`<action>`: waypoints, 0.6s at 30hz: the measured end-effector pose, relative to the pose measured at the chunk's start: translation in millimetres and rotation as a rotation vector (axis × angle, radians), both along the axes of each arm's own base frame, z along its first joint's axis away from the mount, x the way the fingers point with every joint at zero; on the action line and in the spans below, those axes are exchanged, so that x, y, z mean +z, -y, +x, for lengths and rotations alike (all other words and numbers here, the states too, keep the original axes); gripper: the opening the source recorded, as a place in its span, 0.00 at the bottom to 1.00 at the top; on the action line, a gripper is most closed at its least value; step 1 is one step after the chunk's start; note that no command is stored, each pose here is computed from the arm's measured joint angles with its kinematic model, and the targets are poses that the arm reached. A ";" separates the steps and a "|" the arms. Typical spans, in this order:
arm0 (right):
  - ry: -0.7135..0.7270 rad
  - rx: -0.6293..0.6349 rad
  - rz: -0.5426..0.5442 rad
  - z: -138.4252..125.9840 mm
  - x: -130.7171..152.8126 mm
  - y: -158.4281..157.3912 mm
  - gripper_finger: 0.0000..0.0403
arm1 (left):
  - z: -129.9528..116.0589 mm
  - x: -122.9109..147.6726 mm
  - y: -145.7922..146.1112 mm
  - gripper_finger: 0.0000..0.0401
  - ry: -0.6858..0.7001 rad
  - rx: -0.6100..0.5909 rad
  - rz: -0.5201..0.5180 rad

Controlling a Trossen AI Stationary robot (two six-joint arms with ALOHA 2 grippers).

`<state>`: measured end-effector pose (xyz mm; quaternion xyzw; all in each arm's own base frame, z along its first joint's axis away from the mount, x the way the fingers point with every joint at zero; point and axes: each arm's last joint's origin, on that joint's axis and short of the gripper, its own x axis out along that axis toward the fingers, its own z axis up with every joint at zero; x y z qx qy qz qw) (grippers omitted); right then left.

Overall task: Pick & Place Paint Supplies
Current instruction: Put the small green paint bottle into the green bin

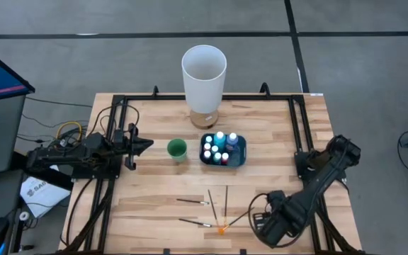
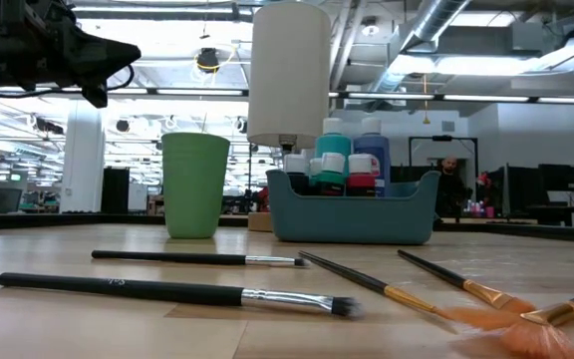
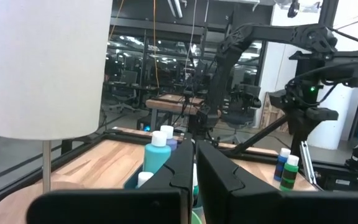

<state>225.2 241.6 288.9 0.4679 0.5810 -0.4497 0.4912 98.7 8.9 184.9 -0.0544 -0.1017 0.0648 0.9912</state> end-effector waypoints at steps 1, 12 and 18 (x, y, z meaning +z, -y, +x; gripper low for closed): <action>0.010 0.000 0.008 1.3 -3.4 -1.1 0.51 | 0.1 -0.2 0.0 0.02 -0.002 0.000 0.000; 0.062 -0.028 0.069 8.1 -34.4 -6.1 0.51 | 0.1 0.0 -0.1 0.02 0.000 0.002 -0.001; 0.074 -0.030 0.046 6.9 -40.0 -5.4 0.51 | 0.0 0.2 -0.1 0.02 0.002 0.002 0.000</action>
